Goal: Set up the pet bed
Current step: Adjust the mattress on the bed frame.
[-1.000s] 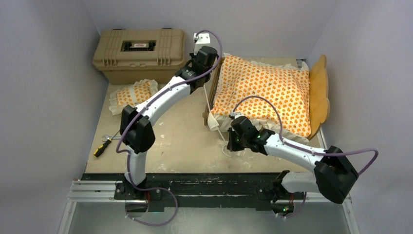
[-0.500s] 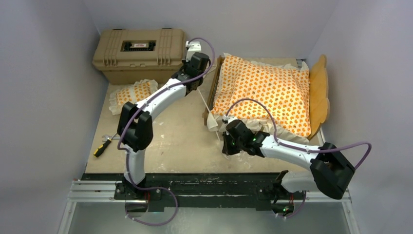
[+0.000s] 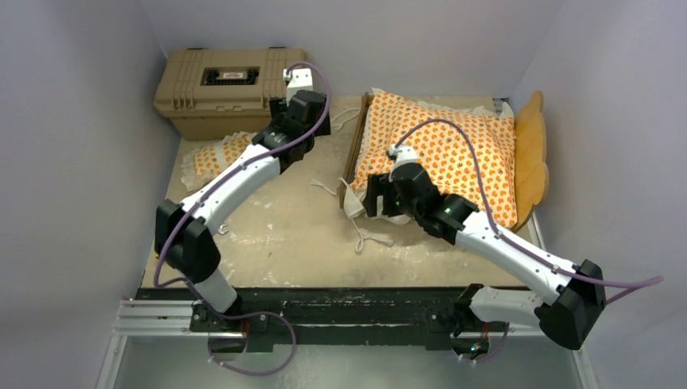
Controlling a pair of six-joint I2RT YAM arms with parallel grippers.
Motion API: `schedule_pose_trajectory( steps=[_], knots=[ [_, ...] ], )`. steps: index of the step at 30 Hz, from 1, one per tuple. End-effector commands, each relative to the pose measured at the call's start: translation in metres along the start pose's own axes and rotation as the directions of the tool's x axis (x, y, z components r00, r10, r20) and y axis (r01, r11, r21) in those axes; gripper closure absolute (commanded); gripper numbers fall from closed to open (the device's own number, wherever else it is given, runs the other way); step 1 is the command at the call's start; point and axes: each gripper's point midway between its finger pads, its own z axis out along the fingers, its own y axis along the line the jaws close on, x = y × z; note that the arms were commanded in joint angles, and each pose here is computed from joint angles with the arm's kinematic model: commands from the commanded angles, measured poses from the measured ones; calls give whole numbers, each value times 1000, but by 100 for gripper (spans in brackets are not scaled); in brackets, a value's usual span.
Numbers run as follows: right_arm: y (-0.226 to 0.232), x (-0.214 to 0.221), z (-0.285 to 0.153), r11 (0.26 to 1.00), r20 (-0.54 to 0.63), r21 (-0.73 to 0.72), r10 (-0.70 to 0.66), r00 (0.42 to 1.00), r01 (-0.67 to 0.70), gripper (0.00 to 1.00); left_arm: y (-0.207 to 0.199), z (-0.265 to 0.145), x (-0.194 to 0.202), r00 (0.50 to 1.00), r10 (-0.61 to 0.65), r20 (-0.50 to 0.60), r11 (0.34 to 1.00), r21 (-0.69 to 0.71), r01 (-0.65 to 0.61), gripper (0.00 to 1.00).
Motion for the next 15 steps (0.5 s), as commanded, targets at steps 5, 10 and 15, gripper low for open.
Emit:
schedule_pose_trajectory(
  steps=[5, 10, 15],
  knots=[
    [-105, -78, -45, 902, 279, 399, 51, 959, -164, 8, -55, -93, 86, 972, 17, -234, 954, 294, 54, 18],
    [-136, -96, -74, 836, 406, 480, 57, 912, -266, 7, -90, -123, 141, 953, 76, -294, 934, 355, 35, 22],
    [-146, -98, -85, 815, 436, 497, 62, 898, -297, 5, -108, -127, 172, 950, 134, -282, 954, 295, -47, 25]
  ],
)
